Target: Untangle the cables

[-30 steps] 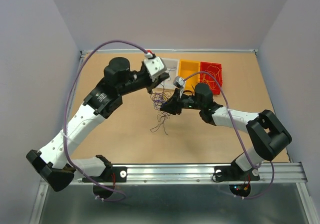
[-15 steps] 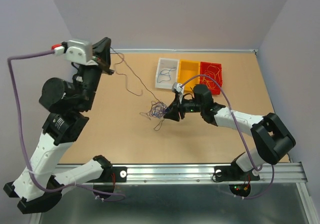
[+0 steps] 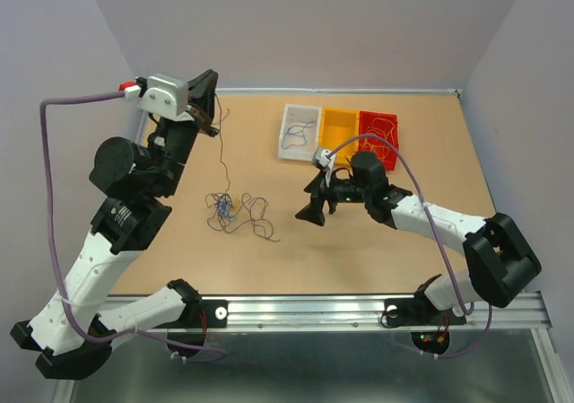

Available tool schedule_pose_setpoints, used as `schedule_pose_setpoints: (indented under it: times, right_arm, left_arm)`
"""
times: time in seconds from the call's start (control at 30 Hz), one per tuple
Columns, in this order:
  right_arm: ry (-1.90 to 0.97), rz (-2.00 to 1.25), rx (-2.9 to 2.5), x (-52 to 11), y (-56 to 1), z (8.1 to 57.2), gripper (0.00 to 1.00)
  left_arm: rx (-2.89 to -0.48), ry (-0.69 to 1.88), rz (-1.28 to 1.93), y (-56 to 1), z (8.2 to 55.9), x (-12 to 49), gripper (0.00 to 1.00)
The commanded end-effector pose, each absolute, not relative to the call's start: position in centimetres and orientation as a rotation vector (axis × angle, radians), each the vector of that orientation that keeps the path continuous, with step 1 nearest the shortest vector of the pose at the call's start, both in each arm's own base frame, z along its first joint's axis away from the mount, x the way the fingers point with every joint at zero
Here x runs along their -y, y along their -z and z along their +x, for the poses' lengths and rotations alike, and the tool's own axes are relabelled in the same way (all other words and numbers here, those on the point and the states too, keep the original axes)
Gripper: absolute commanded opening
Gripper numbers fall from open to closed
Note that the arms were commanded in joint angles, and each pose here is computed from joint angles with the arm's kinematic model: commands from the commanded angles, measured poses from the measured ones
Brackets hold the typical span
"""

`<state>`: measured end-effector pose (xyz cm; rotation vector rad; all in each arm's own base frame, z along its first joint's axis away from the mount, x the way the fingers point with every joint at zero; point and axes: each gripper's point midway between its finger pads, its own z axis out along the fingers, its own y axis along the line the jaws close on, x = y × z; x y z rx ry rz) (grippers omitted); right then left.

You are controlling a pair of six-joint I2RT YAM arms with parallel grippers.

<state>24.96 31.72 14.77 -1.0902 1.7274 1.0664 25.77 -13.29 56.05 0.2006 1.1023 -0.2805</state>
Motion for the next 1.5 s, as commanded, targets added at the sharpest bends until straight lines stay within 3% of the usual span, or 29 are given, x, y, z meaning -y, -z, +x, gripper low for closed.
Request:
schedule_pose_setpoints:
  times: [0.0,0.27,0.67,0.77,0.8,0.87,0.9,0.97,1.2,1.47]
  right_arm:
    - [-1.092,-1.072,-1.534,-32.4,-19.7,24.6,1.0]
    - [-1.198,-0.96,-1.254,-34.5,-28.3,25.2,0.98]
    - [-1.242,-0.989,-1.246,-44.8,-26.4,28.3,0.95]
    - [-1.238,-0.977,-1.263,-47.8,-25.2,29.3,0.84]
    - [-1.235,-0.966,-1.245,-48.7,-26.0,29.4,0.66]
    - [-1.206,-0.929,-1.27,-49.2,-25.4,30.3,0.52]
    - [-1.206,-0.926,-1.269,-49.2,-25.4,30.2,0.29]
    - [-1.213,-0.91,-1.276,-48.8,-25.8,29.6,0.01]
    - [-1.221,-0.868,-1.203,-44.0,-35.7,23.1,0.01]
    - [-1.207,-0.765,-1.109,-38.4,-48.7,19.0,0.01]
  left_arm:
    - [-1.083,0.394,0.393,-55.3,25.2,17.4,0.0]
    - [-1.107,0.428,0.43,-55.6,25.4,18.6,0.0]
    - [-1.114,0.472,0.426,-58.6,25.8,19.5,0.0]
    - [-1.107,0.47,0.415,-59.5,25.8,19.4,0.0]
    - [-1.102,0.466,0.406,-59.9,25.8,19.1,0.0]
    - [-1.102,0.457,0.4,-60.1,25.7,18.9,0.0]
    - [-1.109,0.443,0.387,-60.1,25.8,18.5,0.0]
    - [-1.123,0.403,0.367,-59.9,26.2,17.8,0.0]
    - [-1.219,0.241,0.297,-55.7,29.9,14.7,0.0]
    - [-1.29,0.314,0.372,-49.5,33.6,15.2,0.0]
